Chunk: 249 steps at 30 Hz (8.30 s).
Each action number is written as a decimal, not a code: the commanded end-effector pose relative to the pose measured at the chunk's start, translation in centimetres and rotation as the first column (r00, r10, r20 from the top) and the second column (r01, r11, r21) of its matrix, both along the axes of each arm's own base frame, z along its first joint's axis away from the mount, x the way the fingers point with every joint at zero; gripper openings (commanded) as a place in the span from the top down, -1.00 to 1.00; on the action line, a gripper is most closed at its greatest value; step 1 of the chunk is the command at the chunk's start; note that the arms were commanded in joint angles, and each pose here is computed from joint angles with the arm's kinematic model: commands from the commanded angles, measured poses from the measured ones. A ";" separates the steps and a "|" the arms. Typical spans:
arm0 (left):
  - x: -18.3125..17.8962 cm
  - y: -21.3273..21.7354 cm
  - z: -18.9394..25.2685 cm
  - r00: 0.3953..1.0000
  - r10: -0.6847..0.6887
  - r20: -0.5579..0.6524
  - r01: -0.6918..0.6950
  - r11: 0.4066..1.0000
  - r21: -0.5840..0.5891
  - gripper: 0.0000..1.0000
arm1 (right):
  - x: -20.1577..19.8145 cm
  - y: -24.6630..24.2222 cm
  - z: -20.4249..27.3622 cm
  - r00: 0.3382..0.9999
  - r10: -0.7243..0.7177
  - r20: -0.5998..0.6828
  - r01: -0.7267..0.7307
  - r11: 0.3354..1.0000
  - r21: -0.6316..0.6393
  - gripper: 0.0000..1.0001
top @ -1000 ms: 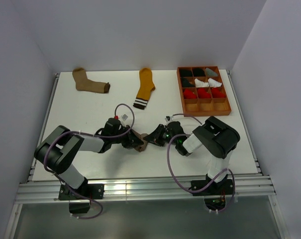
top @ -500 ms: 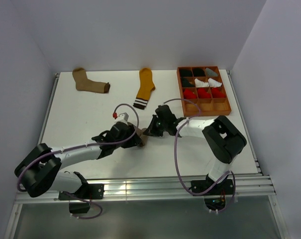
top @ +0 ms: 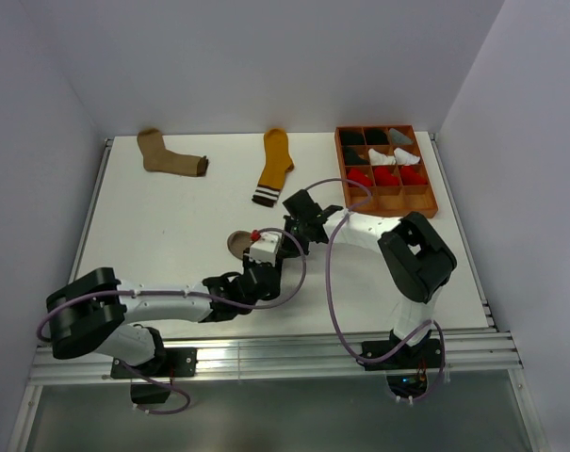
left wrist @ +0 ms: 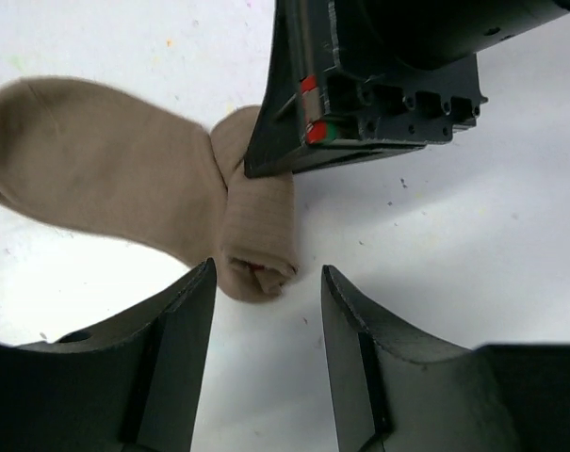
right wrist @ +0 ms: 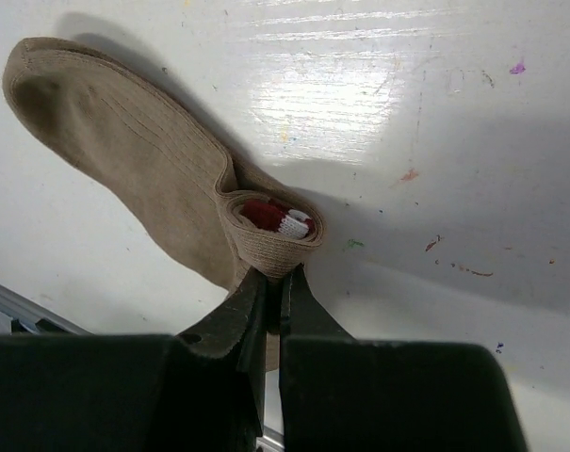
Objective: Roll the socks
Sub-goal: Roll the sock at the center of the board.
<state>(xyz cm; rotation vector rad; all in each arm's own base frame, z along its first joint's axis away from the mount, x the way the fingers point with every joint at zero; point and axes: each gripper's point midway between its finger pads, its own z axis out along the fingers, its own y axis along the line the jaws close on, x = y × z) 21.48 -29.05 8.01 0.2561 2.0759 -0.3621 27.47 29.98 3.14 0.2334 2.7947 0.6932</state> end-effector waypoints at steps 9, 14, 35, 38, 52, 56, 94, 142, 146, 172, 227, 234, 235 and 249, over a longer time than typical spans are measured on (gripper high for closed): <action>1.8 -3.0 -0.9 0.991 -0.061 0.121 0.043 0.988 0.147 -0.02 | -1.1 -0.4 -1.3 0.998 0.019 -0.057 -0.023 0.998 -0.057 1.00; 1.6 -2.1 -3.3 0.997 -0.024 0.076 0.008 0.979 0.203 -0.01 | -1.1 -0.2 -1.1 0.998 0.024 -0.057 -0.027 0.999 -0.047 1.00; 0.3 -0.3 -8.2 0.985 -0.009 -0.174 0.047 0.975 0.216 0.99 | -0.7 1.9 2.9 0.999 -0.025 0.044 0.011 0.956 0.293 0.29; -1.1 -1.3 -8.2 0.954 -0.072 -0.291 0.105 0.989 0.100 0.99 | 0.0 0.9 4.0 0.989 -0.098 0.110 0.048 0.920 0.389 0.04; -2.8 -2.8 -5.3 0.731 -0.292 -0.617 0.018 0.912 -0.410 0.99 | -0.3 -3.3 5.1 0.930 -0.274 0.247 0.106 0.839 0.533 -0.15; -1.0 -2.1 -4.7 0.718 -0.283 -0.636 -0.037 0.897 -0.441 0.99 | -1.2 -3.8 3.7 0.931 -0.285 0.227 0.124 0.833 0.540 -0.15; 0.1 2.0 -8.0 0.710 -0.152 -0.688 -0.127 0.933 -0.337 0.23 | 1.4 -3.0 -0.7 0.980 -0.121 0.158 0.087 0.975 0.203 1.00; 2.7 -0.6 -8.6 0.992 0.085 -0.097 -0.048 0.943 0.330 0.90 | -1.0 0.1 -1.0 0.995 0.082 -0.064 -0.075 0.992 0.103 1.00; 1.7 -1.6 -8.2 0.982 0.026 -0.185 0.019 0.971 0.238 0.99 | -0.2 0.5 0.6 0.999 0.043 0.005 -0.043 0.976 0.215 0.76; 0.8 -0.9 -5.7 0.731 -0.248 -0.636 -0.009 0.928 -0.373 0.99 | 0.1 -1.3 1.9 0.955 -0.185 0.231 0.053 0.874 0.483 -0.27; 2.6 -3.5 -0.3 0.984 -0.027 0.177 -0.008 0.981 0.195 -0.24 | -0.4 -1.9 -1.0 0.999 -0.008 -0.046 0.004 0.997 -0.077 1.00; 2.6 -3.5 0.7 0.984 -0.021 0.178 -0.017 0.978 0.207 -0.22 | -0.6 -1.5 -1.1 0.998 0.008 -0.061 -0.012 0.999 -0.053 1.00; 2.5 -3.6 1.8 0.983 -0.020 0.181 -0.014 0.983 0.183 -0.23 | -0.7 -1.4 -1.0 0.998 0.012 -0.063 -0.015 0.999 -0.047 1.00; 2.2 -4.7 1.0 0.994 -0.066 0.092 0.046 0.979 0.200 -0.11 | -0.5 -1.1 -1.3 0.995 0.025 -0.092 -0.028 0.999 -0.022 1.00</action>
